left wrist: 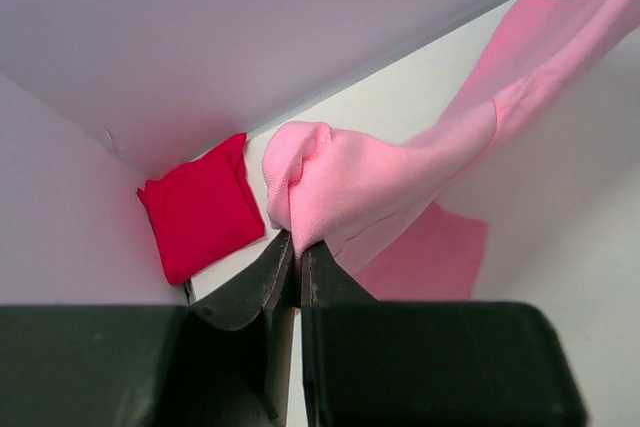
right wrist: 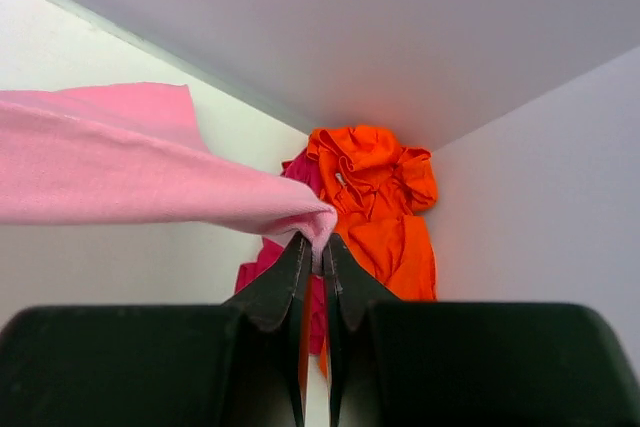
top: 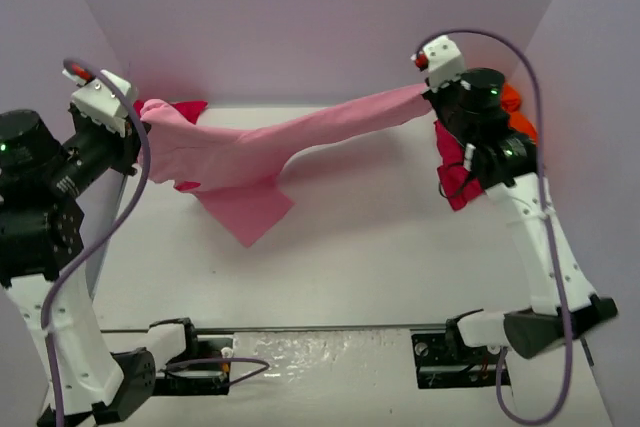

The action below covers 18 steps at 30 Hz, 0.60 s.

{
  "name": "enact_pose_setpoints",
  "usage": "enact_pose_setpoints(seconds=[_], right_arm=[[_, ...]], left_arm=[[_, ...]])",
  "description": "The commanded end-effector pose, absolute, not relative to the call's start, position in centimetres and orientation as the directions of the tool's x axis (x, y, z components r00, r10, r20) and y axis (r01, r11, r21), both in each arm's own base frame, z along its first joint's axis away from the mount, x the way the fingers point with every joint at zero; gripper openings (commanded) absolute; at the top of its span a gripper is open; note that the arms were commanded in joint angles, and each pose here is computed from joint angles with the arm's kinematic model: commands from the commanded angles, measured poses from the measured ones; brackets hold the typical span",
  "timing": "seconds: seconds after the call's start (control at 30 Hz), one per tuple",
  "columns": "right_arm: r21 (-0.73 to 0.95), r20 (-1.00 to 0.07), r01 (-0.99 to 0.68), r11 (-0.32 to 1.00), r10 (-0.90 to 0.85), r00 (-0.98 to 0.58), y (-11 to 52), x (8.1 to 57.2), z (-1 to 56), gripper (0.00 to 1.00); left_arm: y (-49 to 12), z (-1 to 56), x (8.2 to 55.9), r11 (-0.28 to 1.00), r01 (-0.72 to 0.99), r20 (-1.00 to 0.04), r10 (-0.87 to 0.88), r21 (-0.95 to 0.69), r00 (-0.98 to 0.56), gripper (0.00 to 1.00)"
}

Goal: Fold and stack the t-shirts
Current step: Flatten the tshirt out

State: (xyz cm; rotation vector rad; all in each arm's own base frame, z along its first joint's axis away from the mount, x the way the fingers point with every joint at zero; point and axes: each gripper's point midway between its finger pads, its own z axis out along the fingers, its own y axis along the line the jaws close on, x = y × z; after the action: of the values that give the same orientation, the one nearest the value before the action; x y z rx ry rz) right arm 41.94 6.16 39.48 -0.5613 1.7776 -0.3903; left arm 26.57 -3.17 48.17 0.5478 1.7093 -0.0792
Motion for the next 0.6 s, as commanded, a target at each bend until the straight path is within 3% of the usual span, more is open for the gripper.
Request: enact_pose_setpoints(seconds=[0.0,0.13,0.37,0.57], right_arm=[[-0.455,-0.885,-0.217,0.864,-0.466,0.002,6.9,34.6,44.2,0.0],[-0.419,-0.907,-0.228,0.879,-0.418,0.053,6.1,31.1,45.5,0.0],[-0.394,-0.918,-0.261,0.881,-0.39,0.072,6.4,29.9,46.9,0.0],[-0.404,-0.909,-0.28,0.871,-0.417,0.014,6.8,32.0,45.6,0.0]], left_arm=[[-5.7,50.1,21.0,0.843,0.456,-0.951,0.309,0.286,0.026,0.0],[-7.0,51.6,17.5,0.808,0.496,-0.944,0.322,0.317,0.079,0.0],[-7.9,55.3,15.7,0.792,0.492,-0.932,0.316,0.361,0.176,0.0],[-7.9,56.0,20.4,0.773,0.551,-0.948,0.289,0.313,0.133,0.0]])
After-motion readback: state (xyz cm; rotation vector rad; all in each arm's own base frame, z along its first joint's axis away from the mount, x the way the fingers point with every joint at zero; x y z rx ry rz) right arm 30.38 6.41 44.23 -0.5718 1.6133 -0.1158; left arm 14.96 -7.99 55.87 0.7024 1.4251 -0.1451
